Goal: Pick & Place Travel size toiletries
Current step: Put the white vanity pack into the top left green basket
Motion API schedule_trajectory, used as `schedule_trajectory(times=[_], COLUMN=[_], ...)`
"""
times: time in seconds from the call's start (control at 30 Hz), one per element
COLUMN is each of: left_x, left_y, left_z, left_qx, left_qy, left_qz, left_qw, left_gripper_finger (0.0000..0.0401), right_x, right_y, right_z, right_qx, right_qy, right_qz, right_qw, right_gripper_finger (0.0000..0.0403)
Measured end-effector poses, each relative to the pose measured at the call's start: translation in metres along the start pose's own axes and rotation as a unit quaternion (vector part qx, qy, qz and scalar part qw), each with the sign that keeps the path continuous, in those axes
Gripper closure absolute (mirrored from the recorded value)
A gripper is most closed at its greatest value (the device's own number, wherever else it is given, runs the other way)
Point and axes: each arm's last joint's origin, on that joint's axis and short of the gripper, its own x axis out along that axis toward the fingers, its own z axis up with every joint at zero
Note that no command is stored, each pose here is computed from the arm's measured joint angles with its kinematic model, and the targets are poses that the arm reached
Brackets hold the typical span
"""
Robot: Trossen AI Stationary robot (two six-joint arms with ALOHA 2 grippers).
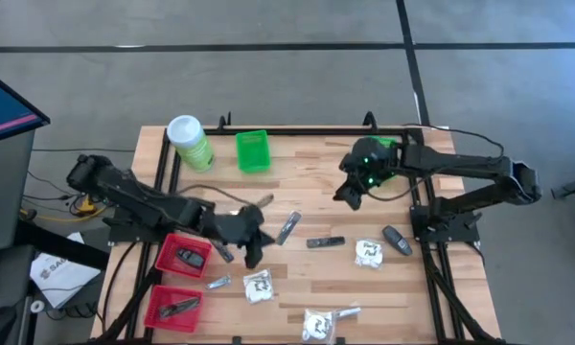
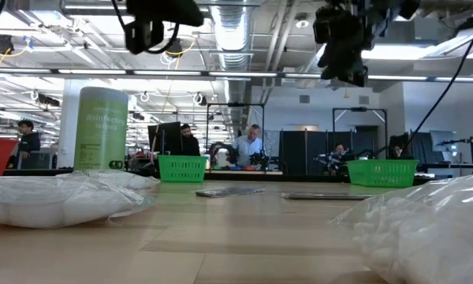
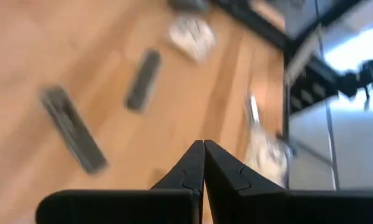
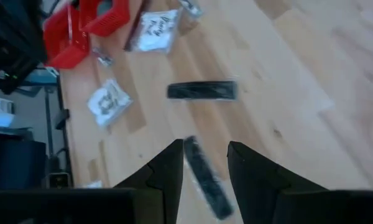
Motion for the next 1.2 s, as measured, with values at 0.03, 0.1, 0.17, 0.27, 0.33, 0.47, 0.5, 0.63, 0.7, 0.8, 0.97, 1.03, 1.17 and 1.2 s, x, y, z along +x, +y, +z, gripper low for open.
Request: schedule_trajectory(times=[0.03,0.1,0.17,0.27,0.33,0.47,0.5,0.63,0.7,0.8,0.97,1.03,1.17,1.2], left_x=[0.003,0.005,0.005,0.003,0.002,0.003,0.005,0.013,0.020,0.030,0.044,0.047,0.056,0.059], left_y=[-0.003,-0.008,-0.014,-0.021,-0.025,-0.036,-0.038,-0.040,-0.039,-0.036,-0.032,-0.031,-0.026,-0.024], left_z=[-0.006,-0.021,-0.034,-0.053,-0.064,-0.088,-0.093,-0.110,-0.117,-0.126,-0.137,-0.138,-0.139,-0.138], left_qx=[-0.004,-0.007,-0.010,-0.015,-0.025,-0.035,-0.034,-0.038,-0.037,-0.038,-0.031,-0.031,-0.033,-0.035], left_qy=[0.019,0.058,0.089,0.129,0.162,0.216,0.224,0.246,0.253,0.261,0.257,0.250,0.246,0.245], left_qz=[-0.004,-0.007,-0.006,0.006,0.004,-0.005,-0.005,0.015,0.028,0.048,0.074,0.078,0.094,0.094], left_qw=[1.000,0.998,0.996,0.991,0.986,0.976,0.974,0.968,0.966,0.963,0.963,0.964,0.964,0.964], left_gripper_finger=[0.0400,0.0400,0.0400,0.0400,0.0400,0.0400,0.0400,0.0400,0.0400,0.0400,0.0400,0.0400,0.0400,0.0400], right_x=[0.001,0.004,0.008,0.022,0.035,0.070,0.079,0.112,0.126,0.145,0.164,0.171,0.186,0.190], right_y=[0.005,0.014,0.022,0.032,0.041,0.060,0.065,0.079,0.084,0.088,0.096,0.097,0.096,0.096], right_z=[-0.001,-0.003,-0.003,-0.005,-0.006,-0.015,-0.018,-0.033,-0.038,-0.045,-0.050,-0.051,-0.061,-0.064], right_qx=[0.002,0.006,0.011,0.026,0.035,0.049,0.055,0.100,0.130,0.170,0.208,0.224,0.262,0.270], right_qy=[-0.004,-0.010,-0.016,-0.009,-0.006,0.018,0.023,0.052,0.074,0.097,0.089,0.088,0.107,0.111], right_qz=[0.003,0.015,0.026,0.043,0.058,0.084,0.091,0.108,0.127,0.143,0.176,0.184,0.172,0.171], right_qw=[1.000,1.000,0.999,0.999,0.998,0.995,0.994,0.988,0.981,0.970,0.958,0.953,0.944,0.941], right_gripper_finger=[0.0285,0.0285,0.0285,0.0285,0.0285,0.0285,0.0285,0.0285,0.0285,0.0288,0.0295,0.0295,0.0295,0.0295])
